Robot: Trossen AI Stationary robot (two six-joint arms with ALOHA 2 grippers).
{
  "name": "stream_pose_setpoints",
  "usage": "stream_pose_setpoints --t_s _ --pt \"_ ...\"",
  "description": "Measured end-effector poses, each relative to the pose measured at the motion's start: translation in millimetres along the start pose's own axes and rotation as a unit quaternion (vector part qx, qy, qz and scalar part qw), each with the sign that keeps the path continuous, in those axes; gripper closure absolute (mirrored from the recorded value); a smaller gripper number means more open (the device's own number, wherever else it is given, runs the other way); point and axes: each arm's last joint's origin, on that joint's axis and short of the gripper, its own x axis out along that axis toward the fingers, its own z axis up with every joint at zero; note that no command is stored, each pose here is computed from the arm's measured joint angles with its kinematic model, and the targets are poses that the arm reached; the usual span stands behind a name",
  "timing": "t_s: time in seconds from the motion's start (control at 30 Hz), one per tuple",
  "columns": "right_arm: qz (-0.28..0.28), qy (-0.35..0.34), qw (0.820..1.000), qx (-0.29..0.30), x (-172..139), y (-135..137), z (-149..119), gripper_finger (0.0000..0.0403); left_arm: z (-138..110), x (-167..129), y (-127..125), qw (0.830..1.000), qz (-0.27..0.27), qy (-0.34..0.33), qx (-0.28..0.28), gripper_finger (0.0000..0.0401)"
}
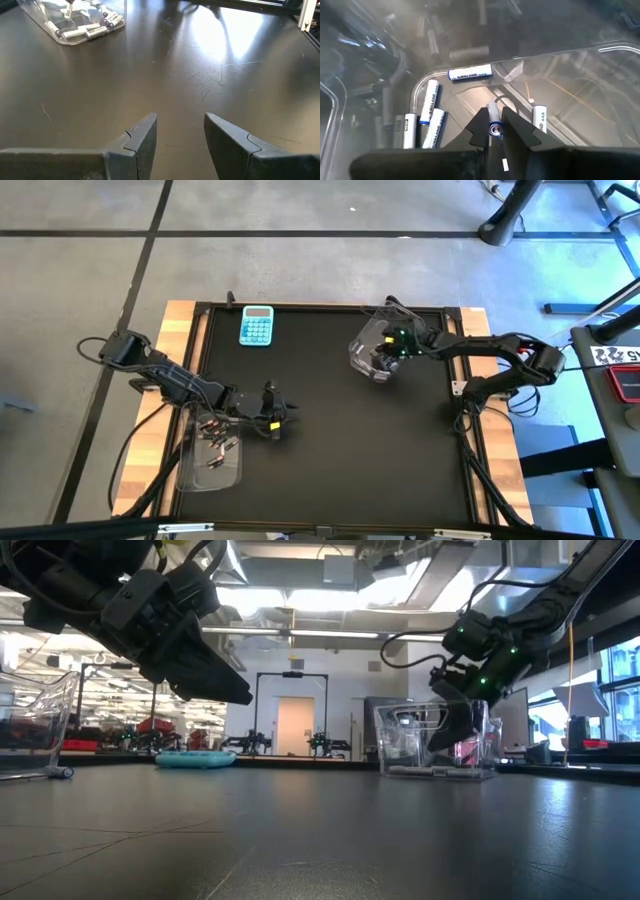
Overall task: Sort batteries
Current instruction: Put the white battery into the top transparent bin
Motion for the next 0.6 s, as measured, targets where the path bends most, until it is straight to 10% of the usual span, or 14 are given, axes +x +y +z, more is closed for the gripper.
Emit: stream_pose_setpoints --t_s 0.6 --pt "-0.051 0.001 0.998 -0.023 -51 19 60 0.0263 32 -12 -1 0.994 0.093 0.033 0.048 0.0262"
